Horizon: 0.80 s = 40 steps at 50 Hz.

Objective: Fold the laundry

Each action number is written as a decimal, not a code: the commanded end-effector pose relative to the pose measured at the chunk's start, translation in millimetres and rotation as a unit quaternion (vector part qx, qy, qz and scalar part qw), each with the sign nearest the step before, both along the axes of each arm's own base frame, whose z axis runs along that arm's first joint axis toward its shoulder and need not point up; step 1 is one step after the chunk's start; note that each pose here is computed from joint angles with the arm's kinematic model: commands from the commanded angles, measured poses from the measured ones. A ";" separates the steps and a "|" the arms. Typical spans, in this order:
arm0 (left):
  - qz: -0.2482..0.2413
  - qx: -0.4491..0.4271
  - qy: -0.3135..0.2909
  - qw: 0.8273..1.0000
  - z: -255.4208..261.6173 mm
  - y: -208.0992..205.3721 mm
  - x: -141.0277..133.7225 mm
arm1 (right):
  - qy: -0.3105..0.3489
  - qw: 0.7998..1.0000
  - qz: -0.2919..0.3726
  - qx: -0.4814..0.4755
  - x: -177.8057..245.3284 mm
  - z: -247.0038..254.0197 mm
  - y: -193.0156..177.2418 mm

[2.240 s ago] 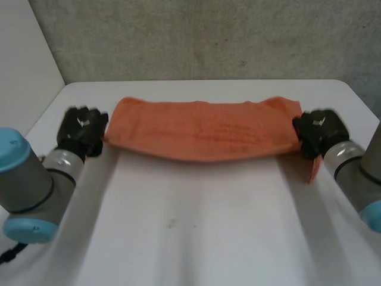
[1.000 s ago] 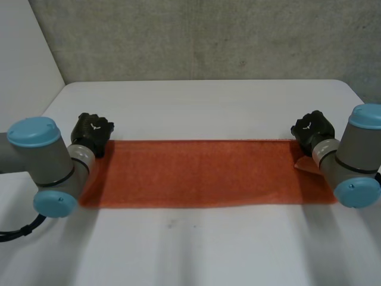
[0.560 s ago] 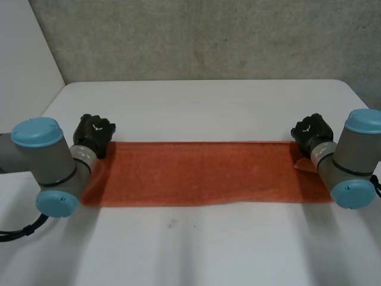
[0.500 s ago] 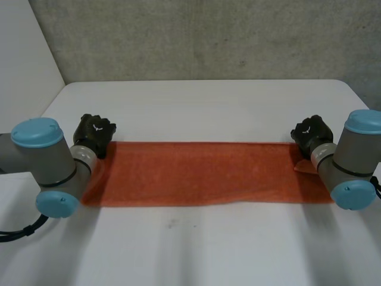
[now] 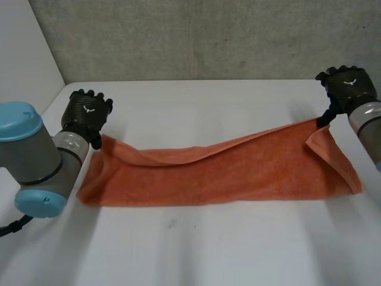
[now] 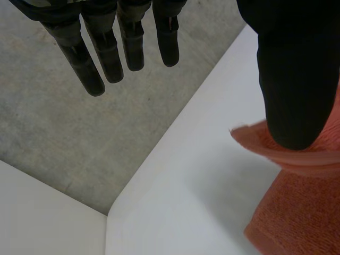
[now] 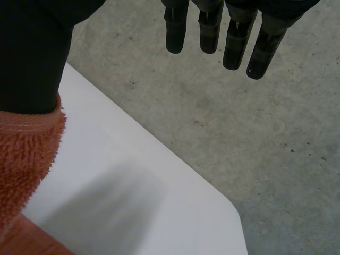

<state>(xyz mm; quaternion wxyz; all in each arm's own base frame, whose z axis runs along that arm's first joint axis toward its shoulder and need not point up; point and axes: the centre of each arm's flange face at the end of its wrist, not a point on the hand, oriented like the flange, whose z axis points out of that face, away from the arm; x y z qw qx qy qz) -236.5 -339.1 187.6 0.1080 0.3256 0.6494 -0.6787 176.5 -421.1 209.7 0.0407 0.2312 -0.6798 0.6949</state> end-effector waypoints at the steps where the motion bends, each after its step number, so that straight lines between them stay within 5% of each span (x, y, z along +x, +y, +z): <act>1: 0.003 0.007 0.009 1.000 -2.3 0.7 5.6 | -0.010 1.000 -0.023 0.013 -32.8 -2.1 -13.3; 22: 0.040 0.047 -0.001 0.998 -42.5 -30.5 27.8 | -0.035 0.991 0.027 0.125 -31.4 -37.5 -14.8; 40: 0.020 0.047 0.001 0.999 -30.2 -4.1 17.3 | -0.245 0.958 0.001 0.147 -41.6 25.6 -8.9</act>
